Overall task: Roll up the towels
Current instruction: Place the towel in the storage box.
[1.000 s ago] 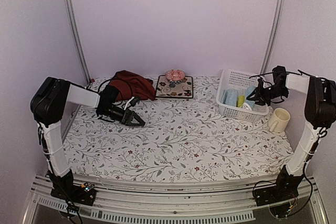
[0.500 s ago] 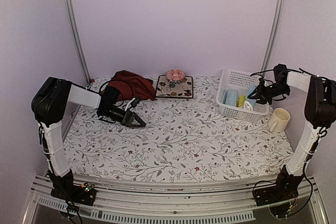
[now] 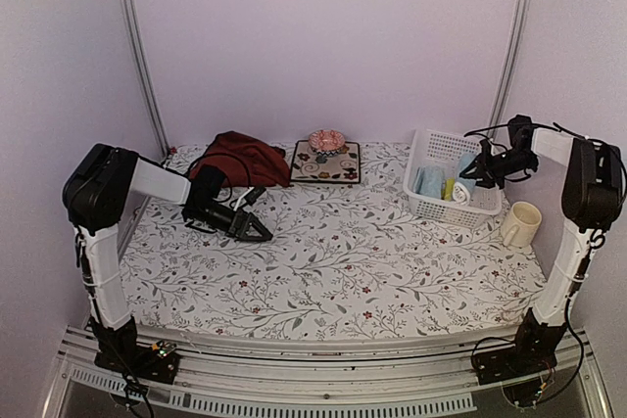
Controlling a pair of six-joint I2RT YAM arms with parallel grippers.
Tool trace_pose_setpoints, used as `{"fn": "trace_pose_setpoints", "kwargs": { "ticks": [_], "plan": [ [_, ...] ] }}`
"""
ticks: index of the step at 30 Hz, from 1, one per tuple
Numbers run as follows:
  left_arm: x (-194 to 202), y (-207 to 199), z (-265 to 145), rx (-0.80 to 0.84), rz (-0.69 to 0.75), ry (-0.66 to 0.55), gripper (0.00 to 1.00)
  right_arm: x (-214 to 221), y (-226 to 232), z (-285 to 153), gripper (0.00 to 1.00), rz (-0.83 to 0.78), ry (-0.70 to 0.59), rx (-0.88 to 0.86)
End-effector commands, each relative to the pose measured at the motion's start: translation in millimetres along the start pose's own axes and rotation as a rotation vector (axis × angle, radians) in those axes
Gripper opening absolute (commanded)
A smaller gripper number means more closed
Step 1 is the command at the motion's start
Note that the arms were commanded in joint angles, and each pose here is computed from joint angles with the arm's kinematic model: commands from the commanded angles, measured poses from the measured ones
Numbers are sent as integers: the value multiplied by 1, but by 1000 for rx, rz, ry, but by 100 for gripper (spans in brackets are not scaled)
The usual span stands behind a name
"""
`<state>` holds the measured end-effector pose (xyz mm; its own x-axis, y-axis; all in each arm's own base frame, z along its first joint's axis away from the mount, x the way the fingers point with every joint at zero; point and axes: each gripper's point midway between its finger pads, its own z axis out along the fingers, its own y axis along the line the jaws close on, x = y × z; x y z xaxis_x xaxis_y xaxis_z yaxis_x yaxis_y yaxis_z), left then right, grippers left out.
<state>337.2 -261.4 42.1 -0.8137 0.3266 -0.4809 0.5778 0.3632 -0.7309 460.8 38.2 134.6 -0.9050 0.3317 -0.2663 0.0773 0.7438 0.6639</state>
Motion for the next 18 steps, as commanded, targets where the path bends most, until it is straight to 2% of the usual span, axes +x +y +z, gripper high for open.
{"fn": "trace_pose_setpoints", "kwargs": {
  "ticks": [1, 18],
  "plan": [
    [7, -1, 6, 18, -5, 20, 49, 9, -19, 11, 14, 20, 54, 39],
    [9, -2, 9, 30, -9, 30, 49, 15, -27, -11, 15, 46, 64, 145]
  ]
}}
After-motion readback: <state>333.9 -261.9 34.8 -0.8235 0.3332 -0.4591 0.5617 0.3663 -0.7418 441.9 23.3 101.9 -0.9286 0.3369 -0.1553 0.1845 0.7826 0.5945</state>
